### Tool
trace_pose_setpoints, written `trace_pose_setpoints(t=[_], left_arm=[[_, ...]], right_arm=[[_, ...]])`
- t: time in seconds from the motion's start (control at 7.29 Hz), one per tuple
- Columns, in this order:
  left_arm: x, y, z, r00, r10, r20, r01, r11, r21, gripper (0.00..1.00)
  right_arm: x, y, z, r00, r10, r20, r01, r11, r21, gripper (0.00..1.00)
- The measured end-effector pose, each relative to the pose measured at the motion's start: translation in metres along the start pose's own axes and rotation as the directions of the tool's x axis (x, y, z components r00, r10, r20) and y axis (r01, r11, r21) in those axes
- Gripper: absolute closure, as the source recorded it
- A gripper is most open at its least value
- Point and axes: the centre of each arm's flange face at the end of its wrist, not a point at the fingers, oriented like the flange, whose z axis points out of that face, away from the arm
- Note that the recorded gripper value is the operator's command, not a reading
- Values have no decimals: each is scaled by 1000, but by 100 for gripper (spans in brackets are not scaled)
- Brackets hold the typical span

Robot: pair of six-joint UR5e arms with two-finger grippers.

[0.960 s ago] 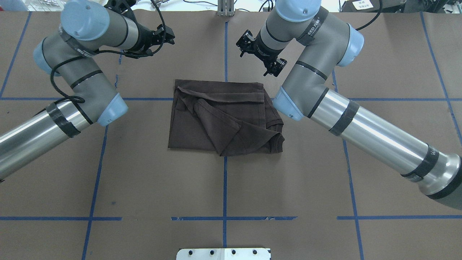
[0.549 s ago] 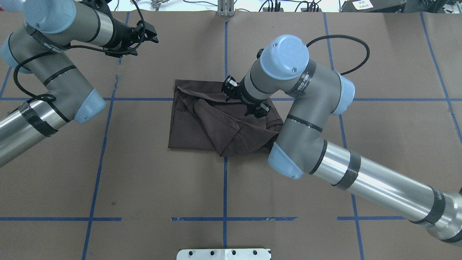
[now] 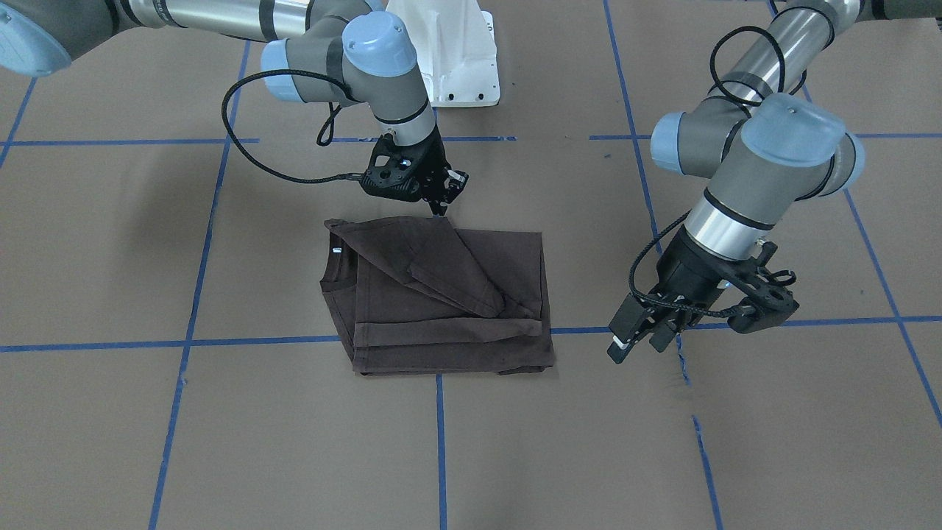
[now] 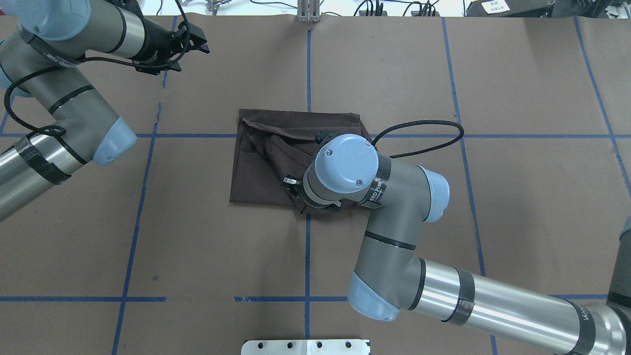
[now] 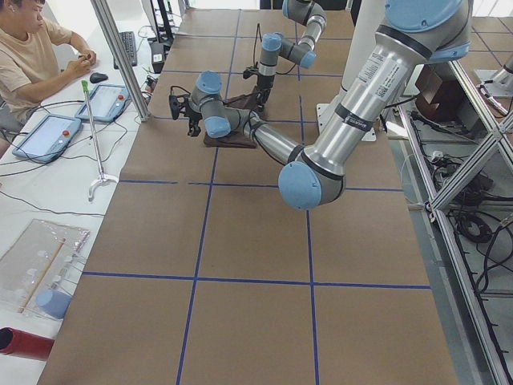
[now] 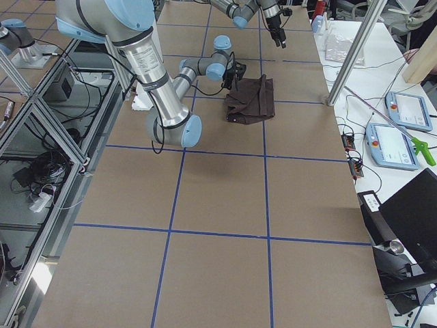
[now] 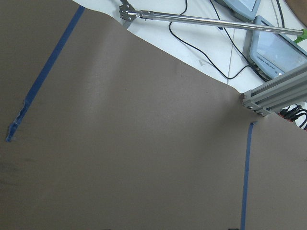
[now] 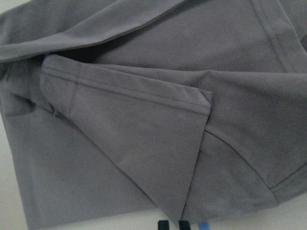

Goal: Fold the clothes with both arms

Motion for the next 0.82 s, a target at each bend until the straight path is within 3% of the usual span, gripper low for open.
trace_pose_setpoints(t=[0.14,0.41,0.69,0.82], left_arm=[[-3,0,0,1000,-5,4,5,1000,0,15],[-9,0,0,1000,-13,10,13,1000,-1,15],[-12,0,1,1000,-16,15,16,1000,-1,15],[-13,0,1,1000,-17,16,17,1000,-1,15]], right_arm=[[-3,7,3,988,-154,-24,154,988,20,74],[-4,17,11,909,-413,-63,416,909,38,72],[1,24,27,830,-548,-102,552,833,22,69],[-1,27,31,800,-586,-125,592,805,15,69]])
